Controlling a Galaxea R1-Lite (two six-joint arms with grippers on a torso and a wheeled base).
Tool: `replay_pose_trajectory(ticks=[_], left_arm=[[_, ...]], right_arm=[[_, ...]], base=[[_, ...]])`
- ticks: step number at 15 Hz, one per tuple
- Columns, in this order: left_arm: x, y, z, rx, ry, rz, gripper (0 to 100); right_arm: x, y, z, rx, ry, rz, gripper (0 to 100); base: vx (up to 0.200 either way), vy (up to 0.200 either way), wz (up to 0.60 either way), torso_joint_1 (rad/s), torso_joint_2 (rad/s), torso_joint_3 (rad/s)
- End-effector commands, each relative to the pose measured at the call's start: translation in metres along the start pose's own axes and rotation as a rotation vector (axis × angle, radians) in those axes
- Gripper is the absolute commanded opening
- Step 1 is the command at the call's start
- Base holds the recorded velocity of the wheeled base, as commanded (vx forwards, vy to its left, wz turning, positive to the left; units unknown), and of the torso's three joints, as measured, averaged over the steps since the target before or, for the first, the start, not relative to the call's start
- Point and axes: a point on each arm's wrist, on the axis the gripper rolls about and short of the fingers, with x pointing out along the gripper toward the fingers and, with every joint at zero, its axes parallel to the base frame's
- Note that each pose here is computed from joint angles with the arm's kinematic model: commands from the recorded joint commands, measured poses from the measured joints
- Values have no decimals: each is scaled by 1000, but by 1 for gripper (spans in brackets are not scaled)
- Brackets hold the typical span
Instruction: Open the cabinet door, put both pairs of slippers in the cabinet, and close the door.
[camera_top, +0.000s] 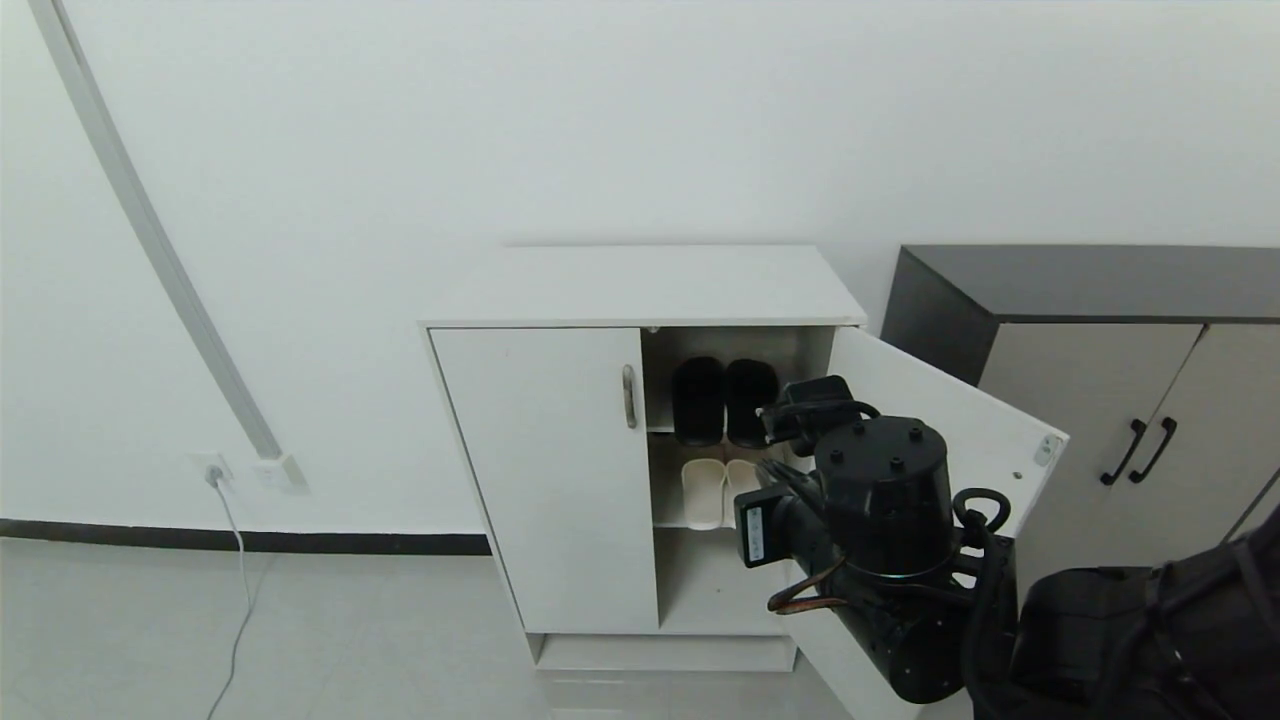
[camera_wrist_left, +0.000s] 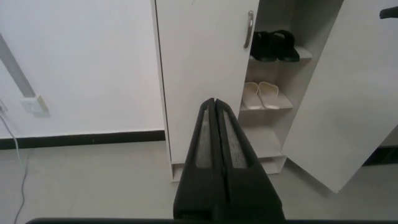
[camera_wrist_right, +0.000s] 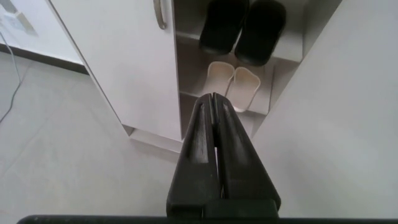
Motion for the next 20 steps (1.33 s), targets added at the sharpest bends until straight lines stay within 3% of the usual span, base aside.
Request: replay_pose_trajectory(ticks=[1, 13, 20], left_arm=[[0, 0, 0, 0, 0, 0, 0], [0, 0, 0, -1, 2, 0, 0], [0, 0, 0, 0, 2, 0, 0]], right_arm=[[0, 0, -2, -3, 4, 0, 0], [0, -1, -3, -6, 9, -2, 0], [1, -5, -2, -11, -15, 1, 0]], base=[[0, 0, 0, 203, -505, -310], [0, 0, 0, 239, -553, -316], [0, 0, 0, 112, -244, -134]])
